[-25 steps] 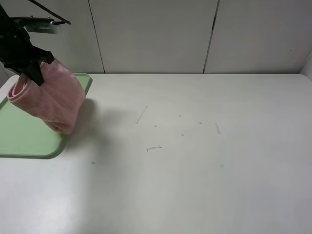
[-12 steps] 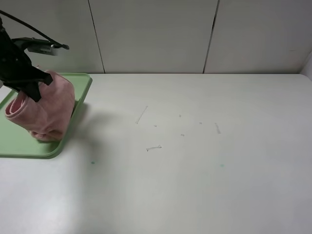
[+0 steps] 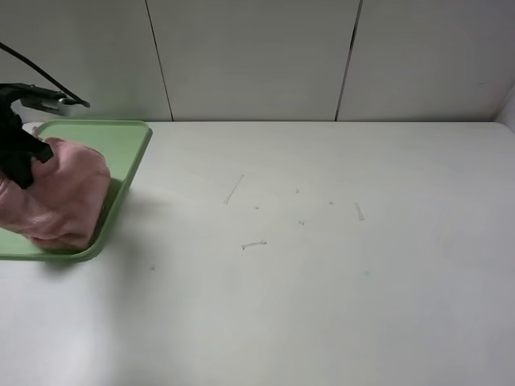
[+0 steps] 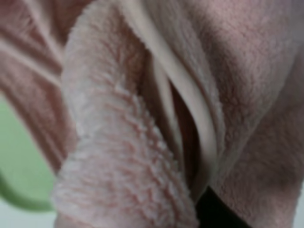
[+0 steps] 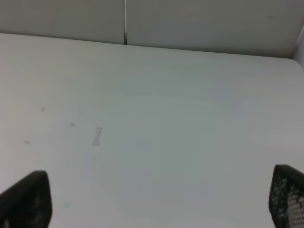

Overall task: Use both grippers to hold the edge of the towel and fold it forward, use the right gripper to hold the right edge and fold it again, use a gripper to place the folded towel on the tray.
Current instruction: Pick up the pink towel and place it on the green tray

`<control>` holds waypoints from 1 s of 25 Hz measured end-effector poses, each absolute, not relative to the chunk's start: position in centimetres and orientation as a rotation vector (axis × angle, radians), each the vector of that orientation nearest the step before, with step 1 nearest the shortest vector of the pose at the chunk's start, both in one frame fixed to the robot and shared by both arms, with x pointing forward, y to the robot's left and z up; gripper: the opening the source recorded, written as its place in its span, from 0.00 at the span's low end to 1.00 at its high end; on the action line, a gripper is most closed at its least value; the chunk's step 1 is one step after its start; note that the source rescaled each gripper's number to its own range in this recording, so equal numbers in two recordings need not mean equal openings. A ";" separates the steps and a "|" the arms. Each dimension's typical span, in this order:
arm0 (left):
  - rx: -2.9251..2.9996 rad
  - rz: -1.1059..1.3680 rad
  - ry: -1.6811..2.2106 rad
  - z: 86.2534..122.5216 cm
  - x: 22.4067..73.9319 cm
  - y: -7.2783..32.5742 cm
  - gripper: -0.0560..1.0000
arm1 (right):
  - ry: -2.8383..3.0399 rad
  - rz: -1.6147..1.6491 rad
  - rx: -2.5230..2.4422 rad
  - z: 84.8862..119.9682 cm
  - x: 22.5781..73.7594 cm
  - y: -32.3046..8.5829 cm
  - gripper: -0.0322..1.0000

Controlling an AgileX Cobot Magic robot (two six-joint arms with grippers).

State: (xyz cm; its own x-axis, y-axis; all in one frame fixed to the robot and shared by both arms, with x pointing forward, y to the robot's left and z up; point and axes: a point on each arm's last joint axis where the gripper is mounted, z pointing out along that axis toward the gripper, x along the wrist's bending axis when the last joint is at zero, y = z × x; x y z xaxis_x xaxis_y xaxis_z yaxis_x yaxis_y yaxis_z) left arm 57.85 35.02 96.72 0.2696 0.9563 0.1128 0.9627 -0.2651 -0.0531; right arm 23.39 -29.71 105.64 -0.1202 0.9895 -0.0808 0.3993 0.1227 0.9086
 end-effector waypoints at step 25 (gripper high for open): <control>-2.243 -0.234 -1.973 96.8 57.8 38.7 0.22 | 1.638 0.977 1.376 105.6 23.4 -29.7 1.00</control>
State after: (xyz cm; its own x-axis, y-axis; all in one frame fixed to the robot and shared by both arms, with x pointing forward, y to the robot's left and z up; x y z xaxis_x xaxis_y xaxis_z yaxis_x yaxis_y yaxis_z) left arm 57.78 38.66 96.84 0.1250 0.9694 0.2115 0.9919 -0.1266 -0.0063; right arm 23.39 -29.71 105.64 -0.1202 0.9895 -0.0808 0.3993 0.1227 0.9086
